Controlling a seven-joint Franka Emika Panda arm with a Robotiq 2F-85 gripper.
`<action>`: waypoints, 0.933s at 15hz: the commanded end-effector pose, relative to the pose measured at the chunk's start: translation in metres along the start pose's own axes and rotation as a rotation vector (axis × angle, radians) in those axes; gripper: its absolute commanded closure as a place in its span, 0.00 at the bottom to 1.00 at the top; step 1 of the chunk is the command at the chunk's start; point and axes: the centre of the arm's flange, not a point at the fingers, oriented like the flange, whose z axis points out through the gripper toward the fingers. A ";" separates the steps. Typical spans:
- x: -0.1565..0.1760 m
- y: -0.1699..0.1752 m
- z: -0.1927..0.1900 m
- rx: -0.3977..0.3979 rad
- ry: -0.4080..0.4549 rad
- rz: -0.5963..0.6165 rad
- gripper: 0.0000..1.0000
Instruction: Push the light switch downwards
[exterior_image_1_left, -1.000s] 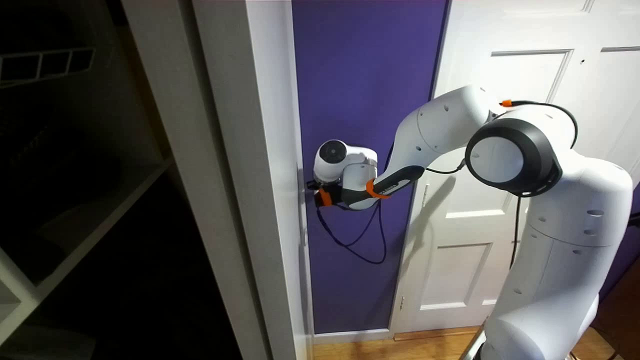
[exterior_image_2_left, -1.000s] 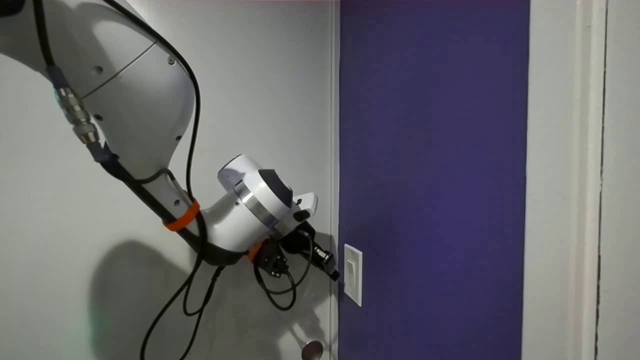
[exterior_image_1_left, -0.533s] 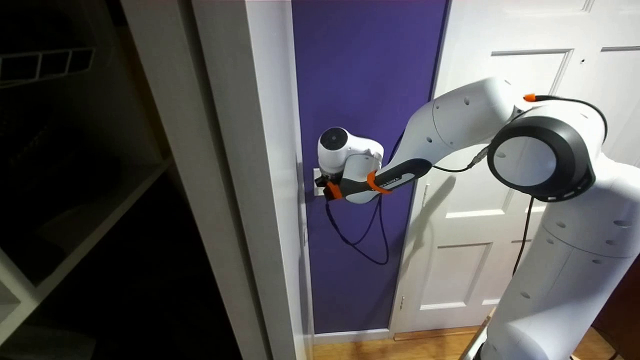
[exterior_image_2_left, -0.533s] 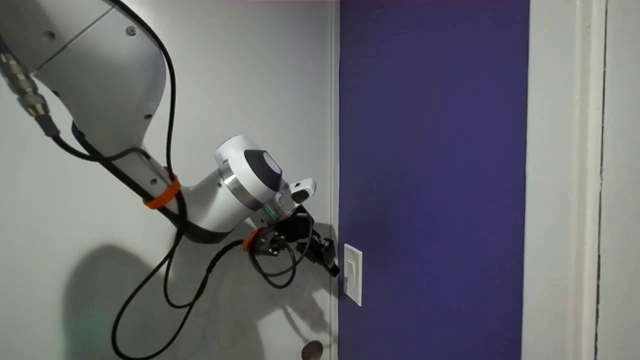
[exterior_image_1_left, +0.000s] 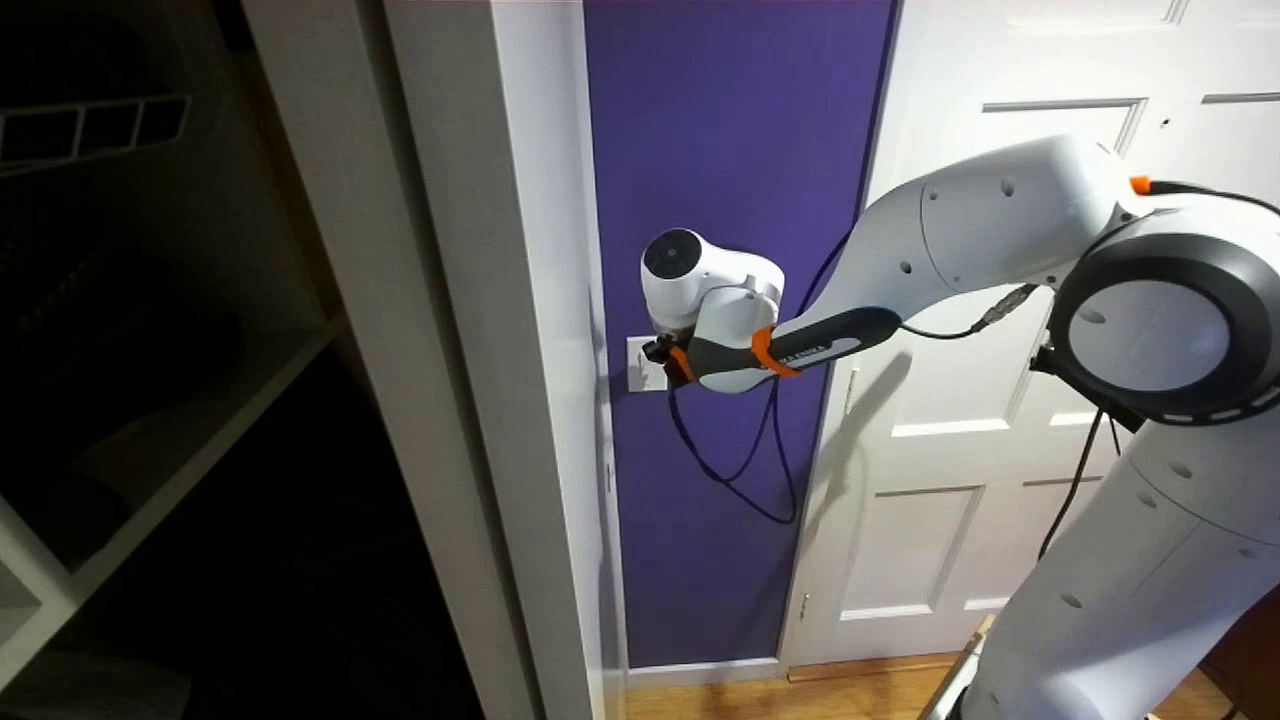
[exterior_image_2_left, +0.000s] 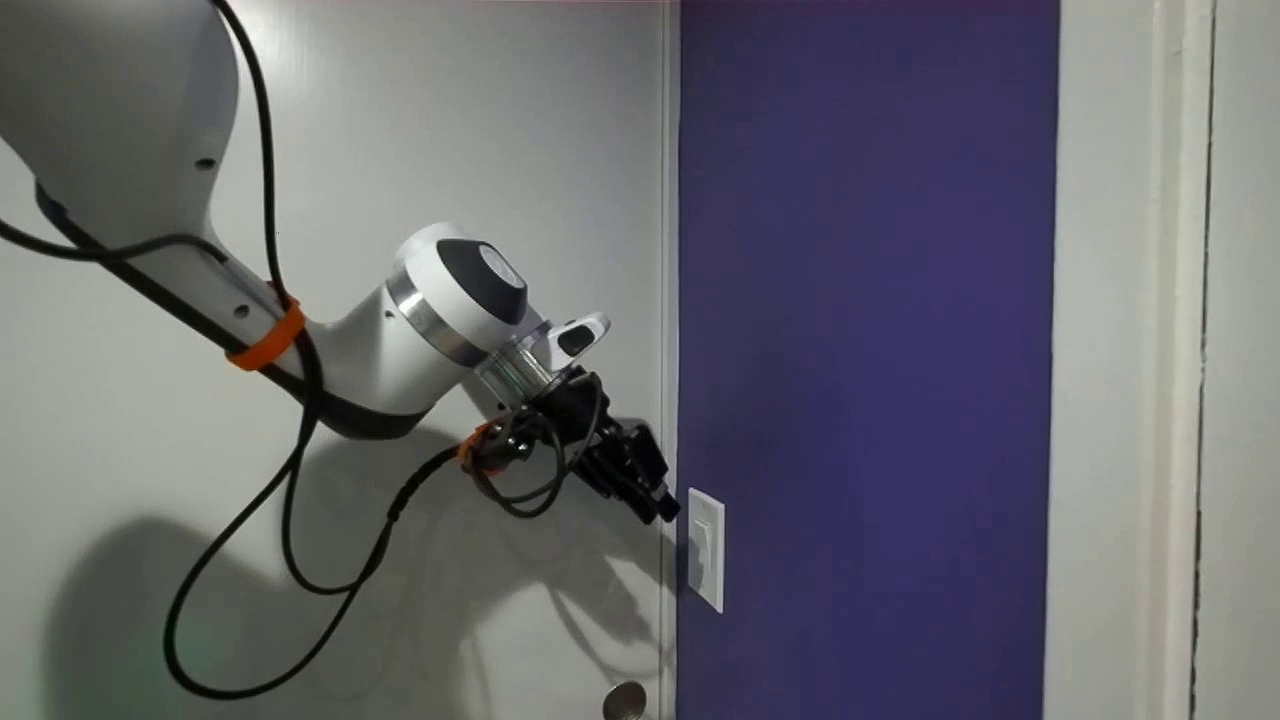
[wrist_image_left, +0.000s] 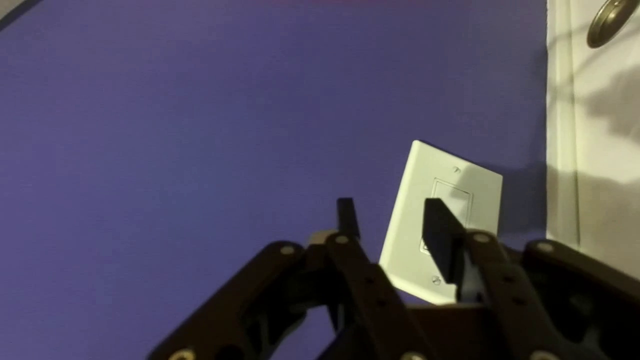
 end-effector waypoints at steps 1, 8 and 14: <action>-0.015 0.018 -0.031 0.004 -0.016 0.003 0.29; -0.037 0.042 -0.070 0.021 0.001 0.058 0.00; -0.051 0.058 -0.097 0.043 0.022 0.084 0.00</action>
